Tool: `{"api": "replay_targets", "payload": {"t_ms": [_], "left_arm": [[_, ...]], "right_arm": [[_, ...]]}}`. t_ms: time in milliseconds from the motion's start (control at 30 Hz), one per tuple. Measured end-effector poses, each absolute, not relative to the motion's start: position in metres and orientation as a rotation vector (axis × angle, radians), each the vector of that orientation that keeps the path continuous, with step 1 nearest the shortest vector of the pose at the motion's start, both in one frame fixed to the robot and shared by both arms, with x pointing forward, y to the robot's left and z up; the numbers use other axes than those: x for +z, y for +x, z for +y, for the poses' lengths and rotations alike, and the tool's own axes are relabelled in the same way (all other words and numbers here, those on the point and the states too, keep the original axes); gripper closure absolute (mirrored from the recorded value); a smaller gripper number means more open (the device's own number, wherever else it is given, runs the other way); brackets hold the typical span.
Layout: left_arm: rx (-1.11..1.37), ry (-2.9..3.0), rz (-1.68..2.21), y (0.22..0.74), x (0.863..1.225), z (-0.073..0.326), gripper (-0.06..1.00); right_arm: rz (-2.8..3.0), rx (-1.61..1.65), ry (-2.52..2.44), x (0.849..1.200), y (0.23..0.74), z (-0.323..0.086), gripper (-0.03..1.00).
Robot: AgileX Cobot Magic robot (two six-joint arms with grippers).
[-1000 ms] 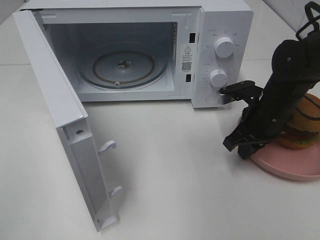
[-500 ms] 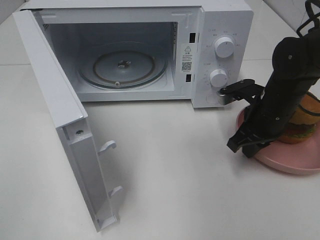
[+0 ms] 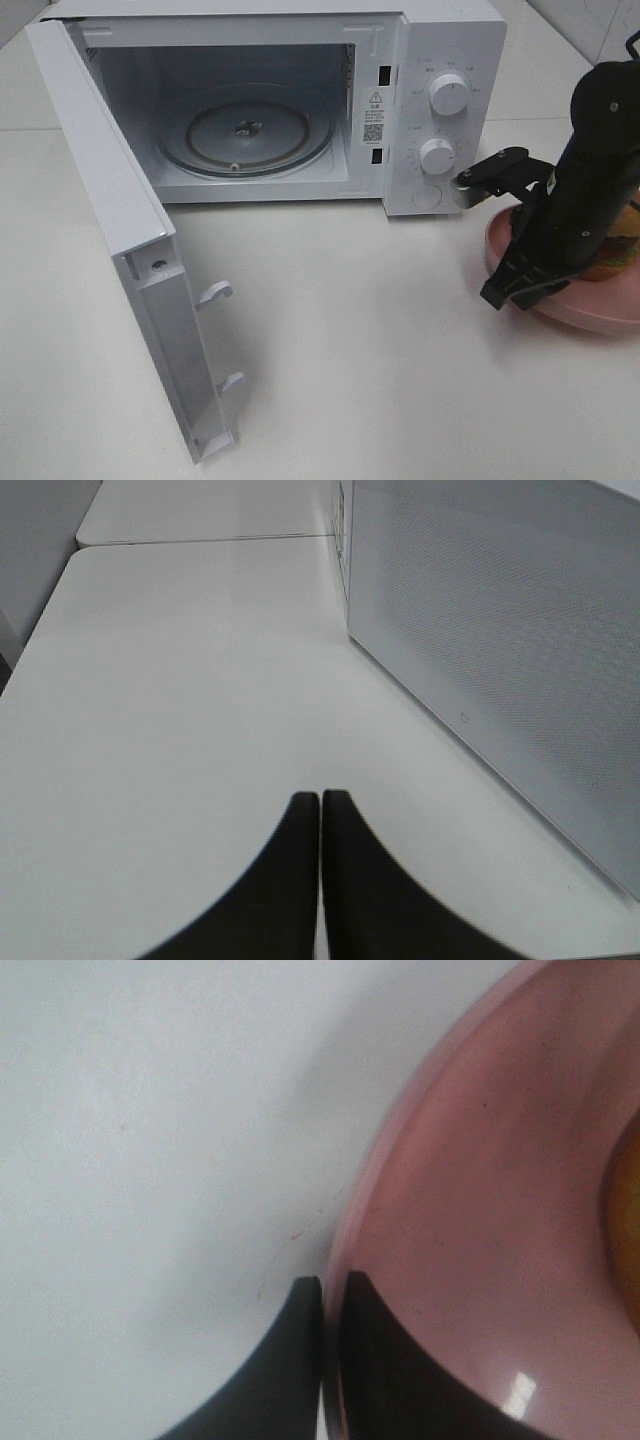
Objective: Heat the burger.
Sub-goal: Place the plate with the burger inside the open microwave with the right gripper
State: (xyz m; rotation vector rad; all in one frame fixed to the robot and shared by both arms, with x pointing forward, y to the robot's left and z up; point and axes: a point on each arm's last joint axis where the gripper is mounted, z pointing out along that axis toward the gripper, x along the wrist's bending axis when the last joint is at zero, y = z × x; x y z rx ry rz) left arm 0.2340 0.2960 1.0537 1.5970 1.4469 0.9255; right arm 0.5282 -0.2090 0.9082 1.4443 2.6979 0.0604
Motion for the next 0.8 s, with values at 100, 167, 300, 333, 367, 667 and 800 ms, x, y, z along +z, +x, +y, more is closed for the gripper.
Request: {"api": "replay_targets", "payload": {"t_ms": [100, 167, 300, 333, 367, 667, 800], "left_arm": [[0.925, 1.597, 1.447, 0.234, 1.054, 0.296, 0.94], [0.925, 1.597, 1.447, 0.234, 1.054, 0.296, 0.94], [0.925, 1.597, 1.447, 0.234, 1.054, 0.296, 0.94], [0.925, 1.597, 1.447, 0.234, 1.054, 0.296, 0.94], [0.925, 1.597, 1.447, 0.234, 1.054, 0.296, 0.94], [0.925, 1.597, 1.447, 0.234, 1.054, 0.296, 0.94], [0.925, 1.597, 1.447, 0.234, 1.054, 0.296, 0.94]], "right_arm": [[2.712, 0.039, 1.346, 0.905, 0.517, -0.204, 0.96], [2.712, 0.028, 1.297, 0.902, 0.510, -0.199, 0.96], [2.686, -0.037, 1.213, 0.897, 0.498, -0.188, 0.96], [2.674, -0.040, 1.202, 0.897, 0.497, -0.187, 0.96], [2.674, -0.040, 1.202, 0.897, 0.497, -0.187, 0.96], [2.621, -0.021, 1.186, 0.903, 0.495, -0.180, 0.96], [2.621, -0.018, 1.180, 0.904, 0.492, -0.182, 0.96]]}}
